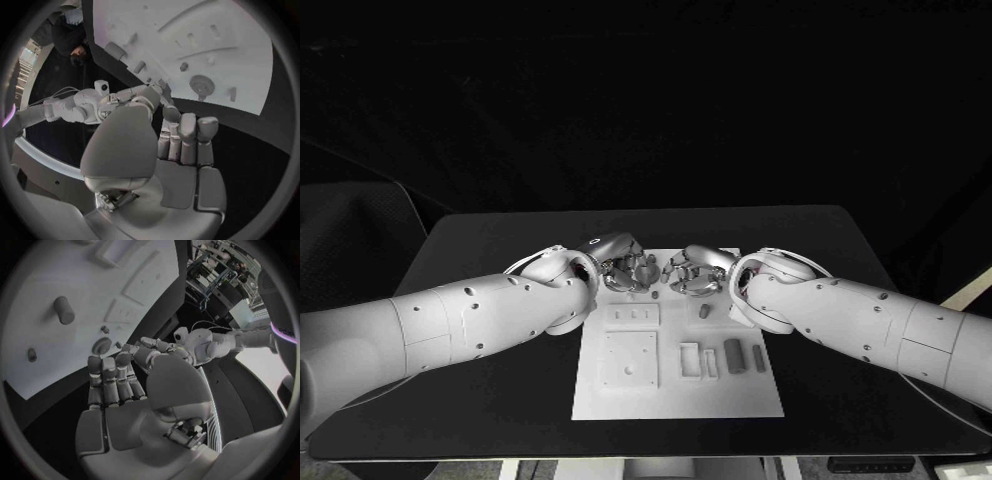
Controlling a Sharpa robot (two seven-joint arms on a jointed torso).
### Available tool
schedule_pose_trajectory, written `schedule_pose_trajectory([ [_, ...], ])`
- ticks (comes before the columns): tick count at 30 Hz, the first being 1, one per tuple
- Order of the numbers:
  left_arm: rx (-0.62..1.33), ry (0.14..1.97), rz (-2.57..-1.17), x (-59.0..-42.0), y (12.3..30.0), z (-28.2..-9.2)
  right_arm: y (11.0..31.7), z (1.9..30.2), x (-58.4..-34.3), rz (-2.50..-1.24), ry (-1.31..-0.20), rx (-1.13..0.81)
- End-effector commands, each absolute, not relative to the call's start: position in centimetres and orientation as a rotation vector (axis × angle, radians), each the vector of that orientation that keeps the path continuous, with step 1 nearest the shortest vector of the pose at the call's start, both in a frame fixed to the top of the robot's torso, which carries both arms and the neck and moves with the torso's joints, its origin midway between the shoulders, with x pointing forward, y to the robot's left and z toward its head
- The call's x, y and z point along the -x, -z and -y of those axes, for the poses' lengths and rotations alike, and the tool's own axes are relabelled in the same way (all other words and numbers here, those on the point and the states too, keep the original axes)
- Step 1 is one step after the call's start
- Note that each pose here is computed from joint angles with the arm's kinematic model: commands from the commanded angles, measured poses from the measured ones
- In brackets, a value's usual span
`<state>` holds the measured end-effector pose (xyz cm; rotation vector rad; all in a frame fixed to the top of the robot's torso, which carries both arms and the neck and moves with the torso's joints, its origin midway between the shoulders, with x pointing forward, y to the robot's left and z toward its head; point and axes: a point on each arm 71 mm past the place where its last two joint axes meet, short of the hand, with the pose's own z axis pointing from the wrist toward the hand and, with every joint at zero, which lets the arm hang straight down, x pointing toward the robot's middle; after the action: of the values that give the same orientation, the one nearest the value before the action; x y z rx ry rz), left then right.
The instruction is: Assemble the parts on the task board
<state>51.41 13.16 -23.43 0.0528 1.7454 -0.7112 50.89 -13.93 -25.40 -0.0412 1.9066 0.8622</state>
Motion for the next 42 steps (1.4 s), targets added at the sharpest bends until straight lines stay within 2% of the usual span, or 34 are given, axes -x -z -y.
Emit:
schedule_pose_trajectory([
  [1, -0.048, 0.709, -1.747, -51.5, 23.4, -13.2, 25.3, 14.5, -50.9, -1.882, -0.854, 0.034],
  [11, -0.013, 0.676, -1.791, -51.4, 24.3, -13.8, 24.4, 17.8, -51.8, -1.835, -0.812, -0.058],
  [21, 0.021, 0.655, -1.85, -50.8, 25.9, -14.6, 23.1, 19.5, -52.9, -1.791, -0.789, -0.116],
  [27, 0.075, 0.644, -1.896, -50.7, 26.7, -15.1, 22.0, 20.4, -53.7, -1.752, -0.805, -0.182],
  [33, 0.098, 0.638, -1.924, -50.5, 27.4, -15.3, 21.0, 21.8, -54.6, -1.665, -0.85, -0.329],
  [42, 0.107, 0.613, -1.939, -50.6, 27.9, -15.4, 20.6, 22.5, -55.0, -1.623, -0.855, -0.394],
])
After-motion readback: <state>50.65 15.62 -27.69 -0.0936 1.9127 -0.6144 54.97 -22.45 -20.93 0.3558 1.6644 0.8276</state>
